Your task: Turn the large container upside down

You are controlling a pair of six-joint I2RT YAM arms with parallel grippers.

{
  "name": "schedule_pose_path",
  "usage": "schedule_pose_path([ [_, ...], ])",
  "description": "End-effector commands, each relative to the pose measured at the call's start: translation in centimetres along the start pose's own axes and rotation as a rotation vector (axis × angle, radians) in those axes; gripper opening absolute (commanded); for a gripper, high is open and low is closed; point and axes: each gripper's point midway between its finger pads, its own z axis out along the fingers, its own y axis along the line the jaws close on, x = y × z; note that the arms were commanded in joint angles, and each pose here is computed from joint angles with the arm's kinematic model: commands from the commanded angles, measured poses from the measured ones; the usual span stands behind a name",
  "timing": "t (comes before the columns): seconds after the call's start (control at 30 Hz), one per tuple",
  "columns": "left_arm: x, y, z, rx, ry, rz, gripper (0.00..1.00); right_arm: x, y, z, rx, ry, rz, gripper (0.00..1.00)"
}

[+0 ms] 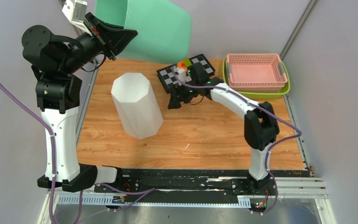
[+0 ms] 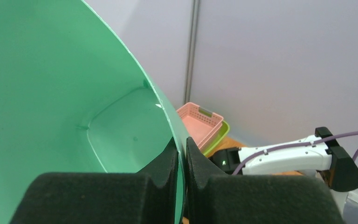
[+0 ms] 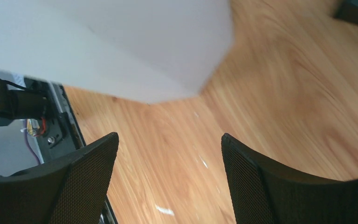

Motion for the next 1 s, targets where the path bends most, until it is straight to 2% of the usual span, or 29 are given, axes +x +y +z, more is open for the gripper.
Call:
schedule_pose_path([
  [0.0,-3.5,-2.8,0.1,0.131,-0.108,0.061,0.00,1.2,-5.2,-9.0,0.206,-0.031,0.075,0.84],
  [0.17,-2.0,-3.7,1.6,0.204,-0.079,0.025,0.00,2.7,-9.7,-18.8,0.433,-0.140,0.154,0.84],
  [0.3,1.1,-4.5,3.4,0.246,-0.008,0.017,0.00,3.6,-11.7,-25.7,0.639,-0.235,0.201,0.84],
  [0.6,13.1,-8.6,6.9,0.369,0.289,0.062,0.00,2.9,-11.8,-38.6,1.065,-0.453,0.189,0.86],
  [0.8,19.8,-11.9,6.9,0.451,0.440,0.098,0.00,2.5,-10.0,-43.6,1.212,-0.574,0.150,0.89],
  [0.97,24.7,-14.3,6.6,0.496,0.547,0.186,0.00,2.4,-8.8,-44.4,1.221,-0.638,0.124,0.89],
])
